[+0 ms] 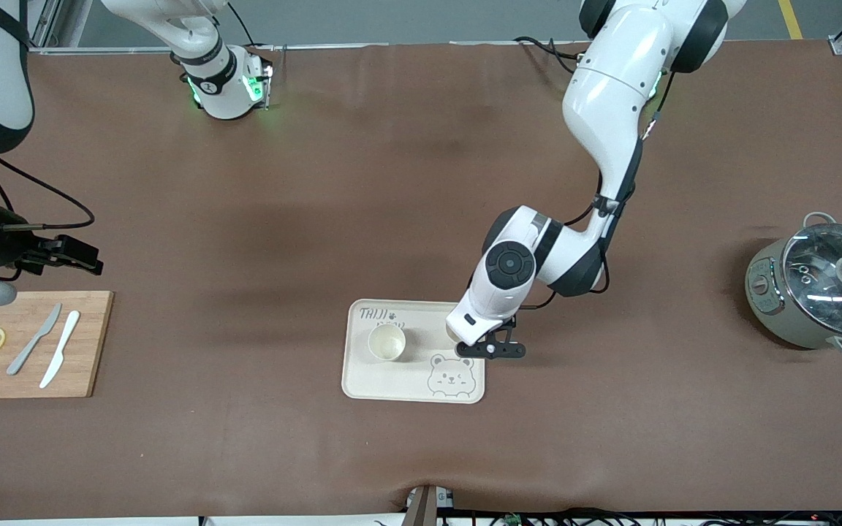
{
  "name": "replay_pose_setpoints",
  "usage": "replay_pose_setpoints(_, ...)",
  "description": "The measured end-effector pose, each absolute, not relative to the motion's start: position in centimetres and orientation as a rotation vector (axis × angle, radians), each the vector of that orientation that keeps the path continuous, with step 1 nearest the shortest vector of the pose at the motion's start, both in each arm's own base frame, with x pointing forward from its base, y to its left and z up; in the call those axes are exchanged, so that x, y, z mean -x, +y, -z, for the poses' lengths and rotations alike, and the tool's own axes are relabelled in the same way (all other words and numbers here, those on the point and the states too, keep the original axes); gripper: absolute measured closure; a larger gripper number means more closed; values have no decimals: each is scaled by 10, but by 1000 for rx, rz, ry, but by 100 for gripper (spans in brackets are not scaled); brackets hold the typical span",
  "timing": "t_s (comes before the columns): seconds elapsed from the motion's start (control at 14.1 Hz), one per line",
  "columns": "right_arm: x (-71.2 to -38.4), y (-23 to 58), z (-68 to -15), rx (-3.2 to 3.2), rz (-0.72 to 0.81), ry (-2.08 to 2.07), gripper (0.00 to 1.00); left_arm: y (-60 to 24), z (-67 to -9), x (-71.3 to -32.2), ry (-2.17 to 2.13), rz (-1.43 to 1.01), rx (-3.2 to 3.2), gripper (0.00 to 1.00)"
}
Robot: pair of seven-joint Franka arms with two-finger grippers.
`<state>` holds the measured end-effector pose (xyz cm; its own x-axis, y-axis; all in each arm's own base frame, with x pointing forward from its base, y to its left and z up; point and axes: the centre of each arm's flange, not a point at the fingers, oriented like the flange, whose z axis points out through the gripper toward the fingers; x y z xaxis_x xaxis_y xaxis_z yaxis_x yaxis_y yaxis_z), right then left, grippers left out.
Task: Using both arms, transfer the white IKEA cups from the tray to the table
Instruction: 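Carry the white cup with the left gripper toward the pot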
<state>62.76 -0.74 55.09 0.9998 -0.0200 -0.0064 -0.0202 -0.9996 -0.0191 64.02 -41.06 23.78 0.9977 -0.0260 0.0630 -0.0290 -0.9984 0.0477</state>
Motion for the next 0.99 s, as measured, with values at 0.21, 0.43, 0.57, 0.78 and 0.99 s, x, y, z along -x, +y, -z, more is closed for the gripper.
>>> replay_pose_setpoints(0.21,-628,-7,-551,3122,-10,31,0,-407,-265,-639,1,-50,-3100,97)
replay_pose_setpoints(0.43,-628,-7,-551,3122,-10,31,0,-376,-315,-648,71,-3,-3114,97)
replay_pose_setpoints(0.57,-628,-7,-551,3122,-11,31,0,-343,-342,-654,135,13,-3115,97)
replay_pose_setpoints(0.78,-628,-7,-550,3122,-11,31,0,-284,-359,-653,194,44,-3118,97)
replay_pose_setpoints(0.99,-628,-7,-550,3122,-12,31,0,-231,-360,-641,266,22,-3102,97)
